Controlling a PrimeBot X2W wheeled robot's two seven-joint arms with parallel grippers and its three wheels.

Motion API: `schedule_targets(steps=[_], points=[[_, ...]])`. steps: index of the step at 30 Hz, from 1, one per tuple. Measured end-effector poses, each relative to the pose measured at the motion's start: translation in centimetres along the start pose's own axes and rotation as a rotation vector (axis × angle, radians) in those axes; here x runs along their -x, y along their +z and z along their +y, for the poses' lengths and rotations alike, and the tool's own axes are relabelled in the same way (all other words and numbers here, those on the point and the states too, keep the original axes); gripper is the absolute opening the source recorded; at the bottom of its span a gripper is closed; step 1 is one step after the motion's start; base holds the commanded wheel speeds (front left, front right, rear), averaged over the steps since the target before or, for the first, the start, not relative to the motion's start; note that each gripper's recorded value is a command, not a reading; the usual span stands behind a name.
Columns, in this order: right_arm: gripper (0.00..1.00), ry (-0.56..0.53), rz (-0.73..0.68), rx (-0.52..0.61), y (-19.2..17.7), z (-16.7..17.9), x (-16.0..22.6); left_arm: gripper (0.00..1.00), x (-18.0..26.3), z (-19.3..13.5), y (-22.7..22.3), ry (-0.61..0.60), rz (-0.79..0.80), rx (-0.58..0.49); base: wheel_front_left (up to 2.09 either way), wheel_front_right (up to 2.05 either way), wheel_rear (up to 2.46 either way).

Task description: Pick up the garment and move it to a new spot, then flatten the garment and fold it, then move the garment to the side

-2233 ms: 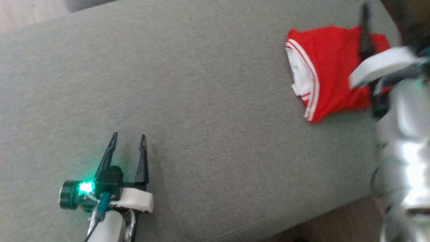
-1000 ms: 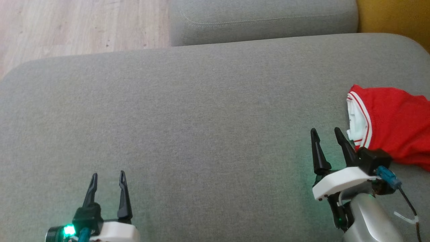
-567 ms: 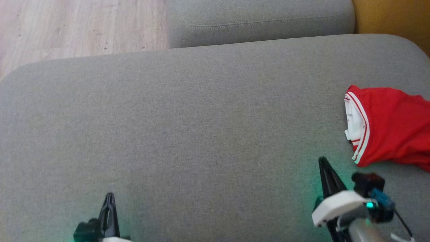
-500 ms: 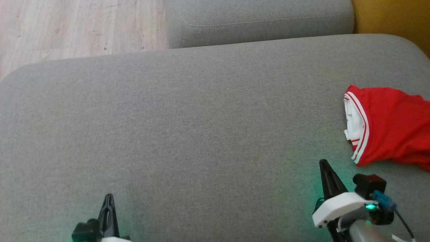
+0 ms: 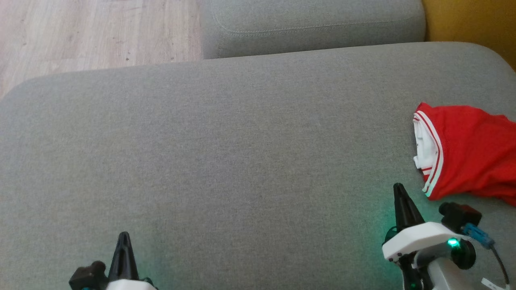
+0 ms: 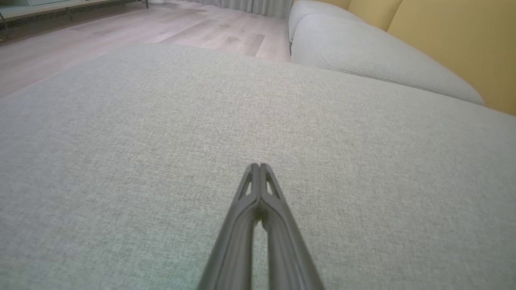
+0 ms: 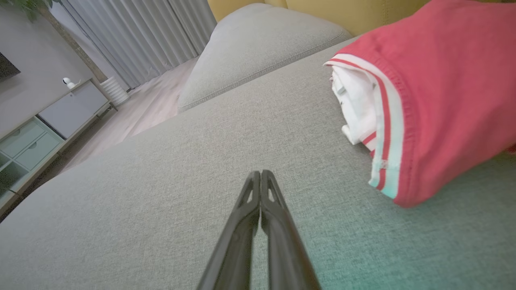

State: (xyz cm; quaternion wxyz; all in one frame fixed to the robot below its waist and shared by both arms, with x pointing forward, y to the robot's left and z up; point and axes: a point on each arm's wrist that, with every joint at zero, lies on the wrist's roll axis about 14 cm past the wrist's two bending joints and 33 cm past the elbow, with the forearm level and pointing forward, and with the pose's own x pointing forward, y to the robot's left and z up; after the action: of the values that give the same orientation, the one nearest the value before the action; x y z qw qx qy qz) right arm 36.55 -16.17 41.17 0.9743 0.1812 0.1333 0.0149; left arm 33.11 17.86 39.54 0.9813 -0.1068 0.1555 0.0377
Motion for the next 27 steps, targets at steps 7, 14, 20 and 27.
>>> schedule_targets(steps=[7,14,20,27], points=[[0.0,-0.012,-0.018,-0.078,0.7,-0.2,-0.1,0.0,0.0,0.1,0.2,0.007,0.005,0.086,0.0,0.0,0.0],[0.0,-0.023,-0.031,-0.156,1.3,-0.3,-0.2,0.0,-0.3,0.3,0.7,0.015,0.001,0.178,0.0,0.0,0.0],[0.0,-0.034,-0.043,-0.236,1.8,-0.6,-0.3,0.0,-0.5,0.4,1.2,0.019,0.0,0.267,0.0,0.0,0.0],[0.0,-0.041,-0.045,-0.304,1.9,-0.8,-0.1,0.0,-0.6,0.4,1.3,0.017,0.003,0.341,0.0,0.0,0.0]])
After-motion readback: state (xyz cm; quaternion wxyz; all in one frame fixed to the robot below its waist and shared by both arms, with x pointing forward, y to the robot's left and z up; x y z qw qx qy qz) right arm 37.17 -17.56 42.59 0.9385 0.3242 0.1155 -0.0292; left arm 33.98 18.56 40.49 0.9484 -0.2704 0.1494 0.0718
